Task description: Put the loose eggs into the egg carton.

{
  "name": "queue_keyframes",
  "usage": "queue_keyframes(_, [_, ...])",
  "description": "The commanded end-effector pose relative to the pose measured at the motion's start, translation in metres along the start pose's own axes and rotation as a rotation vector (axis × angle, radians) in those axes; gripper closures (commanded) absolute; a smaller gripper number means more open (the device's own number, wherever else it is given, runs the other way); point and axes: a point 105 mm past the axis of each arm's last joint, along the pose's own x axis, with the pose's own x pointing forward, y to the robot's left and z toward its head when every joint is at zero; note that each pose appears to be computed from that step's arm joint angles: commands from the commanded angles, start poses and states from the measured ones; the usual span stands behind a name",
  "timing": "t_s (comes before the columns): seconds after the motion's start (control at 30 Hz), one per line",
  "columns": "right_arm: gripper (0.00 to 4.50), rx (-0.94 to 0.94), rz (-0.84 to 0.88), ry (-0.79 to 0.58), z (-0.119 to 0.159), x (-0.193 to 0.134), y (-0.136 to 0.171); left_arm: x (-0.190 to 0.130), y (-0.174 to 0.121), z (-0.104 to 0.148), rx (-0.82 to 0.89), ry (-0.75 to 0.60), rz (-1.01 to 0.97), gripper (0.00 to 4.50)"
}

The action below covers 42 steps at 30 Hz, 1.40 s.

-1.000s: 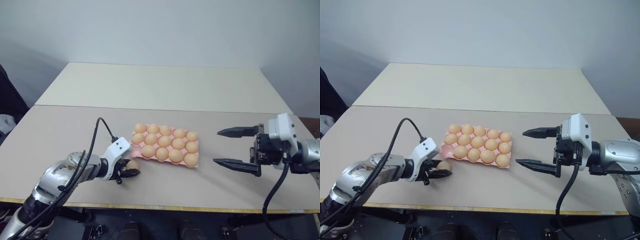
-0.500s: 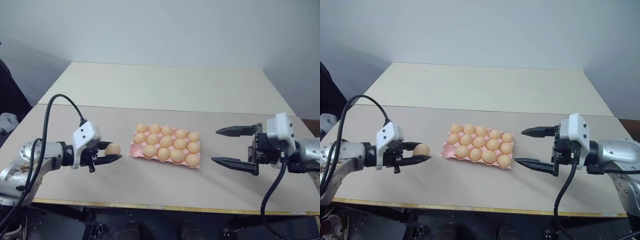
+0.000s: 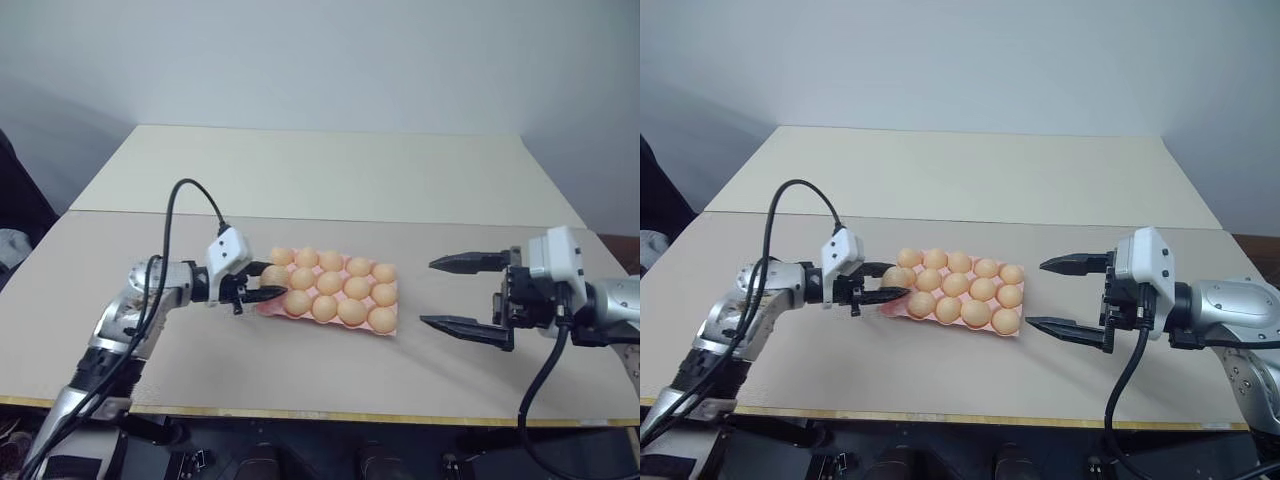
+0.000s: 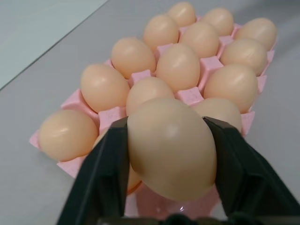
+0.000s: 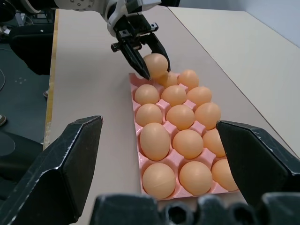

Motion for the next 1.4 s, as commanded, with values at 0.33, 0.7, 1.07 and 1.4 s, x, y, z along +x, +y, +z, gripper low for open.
queue_keyframes(0.33, [0.00,-0.053,-0.007,-0.034,0.013,0.000,-0.001,-0.042,0.007,0.019,0.063,-0.047,0.065,0.08])
queue_keyframes(0.7, [0.00,-0.009,-0.009,-0.039,0.010,-0.009,-0.013,-0.153,0.006,0.022,-0.006,-0.060,0.096,0.08])
queue_keyframes(1.07, [0.00,0.011,0.003,-0.025,0.005,-0.012,-0.016,-0.172,-0.028,0.018,-0.049,-0.046,0.107,0.08])
queue_keyframes(1.4, [0.00,0.012,0.013,-0.029,0.005,-0.013,-0.012,-0.162,-0.037,0.015,-0.088,-0.023,0.105,0.08])
